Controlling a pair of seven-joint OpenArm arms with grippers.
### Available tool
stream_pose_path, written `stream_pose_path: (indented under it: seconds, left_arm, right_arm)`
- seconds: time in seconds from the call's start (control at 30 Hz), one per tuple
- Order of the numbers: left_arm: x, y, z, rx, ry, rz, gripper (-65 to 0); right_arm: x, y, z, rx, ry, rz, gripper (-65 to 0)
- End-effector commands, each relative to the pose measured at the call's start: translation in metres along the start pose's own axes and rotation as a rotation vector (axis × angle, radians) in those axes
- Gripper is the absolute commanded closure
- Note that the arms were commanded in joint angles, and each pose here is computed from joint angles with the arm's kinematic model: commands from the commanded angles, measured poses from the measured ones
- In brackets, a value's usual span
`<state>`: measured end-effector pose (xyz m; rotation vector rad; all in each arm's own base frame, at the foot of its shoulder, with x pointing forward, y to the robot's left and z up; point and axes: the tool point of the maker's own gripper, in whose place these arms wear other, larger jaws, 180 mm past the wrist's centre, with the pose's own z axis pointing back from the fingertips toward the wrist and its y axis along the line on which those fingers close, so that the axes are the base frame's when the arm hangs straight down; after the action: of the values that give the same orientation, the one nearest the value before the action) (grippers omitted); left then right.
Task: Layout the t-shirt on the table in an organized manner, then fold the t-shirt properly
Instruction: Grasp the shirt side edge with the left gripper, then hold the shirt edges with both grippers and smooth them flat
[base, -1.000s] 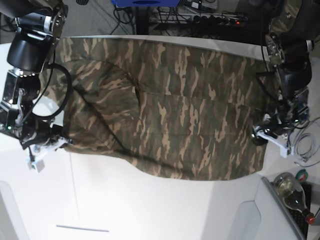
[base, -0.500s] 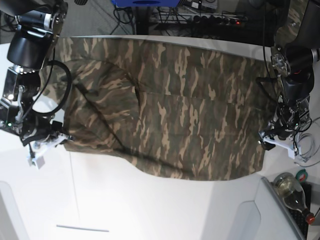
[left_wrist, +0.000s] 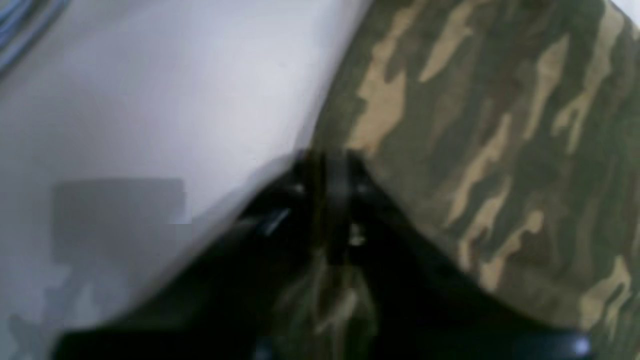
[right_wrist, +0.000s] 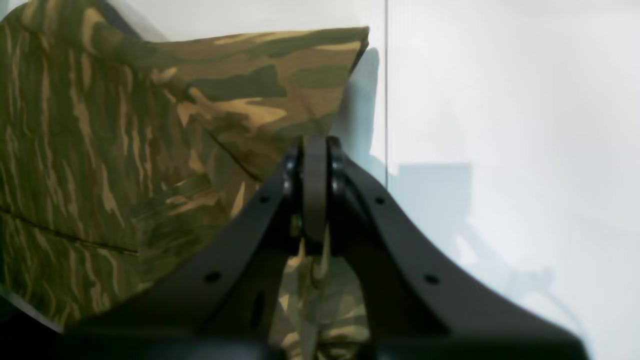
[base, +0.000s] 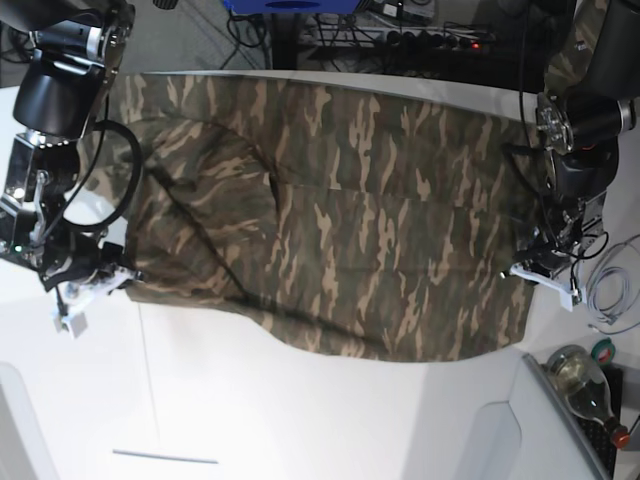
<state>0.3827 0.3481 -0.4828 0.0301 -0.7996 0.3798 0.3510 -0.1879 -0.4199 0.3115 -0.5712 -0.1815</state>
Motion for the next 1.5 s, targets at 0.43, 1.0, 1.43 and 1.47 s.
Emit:
stream_pose_path:
  seconds: [0.43,1.0,1.43,1.47]
  left_arm:
    - [0.058,-0.028,0.058,-0.045,-0.07,-0.266,0.0]
    - [-0.002,-0.015,0.137,-0.019,-0.055,-0.384,0.0]
    - [-0.084,0.006,0.134,-0.01,0.14,-0.362,0.0]
    - [-0.086,0.003,0.134,-0.017,0.145,-0.37,0.0]
  right_arm:
    - [0.022,0.0,0.006,0.001,-0.065,0.014,-0.2]
    - [0.009,-0.002,0.004,0.0,-0.042,0.006,-0.2]
    - [0.008,-0.001,0.003,0.003,-0.043,0.004,-0.2]
    - [0.008,-0.001,0.003,0.003,-0.043,0.004,-0.2]
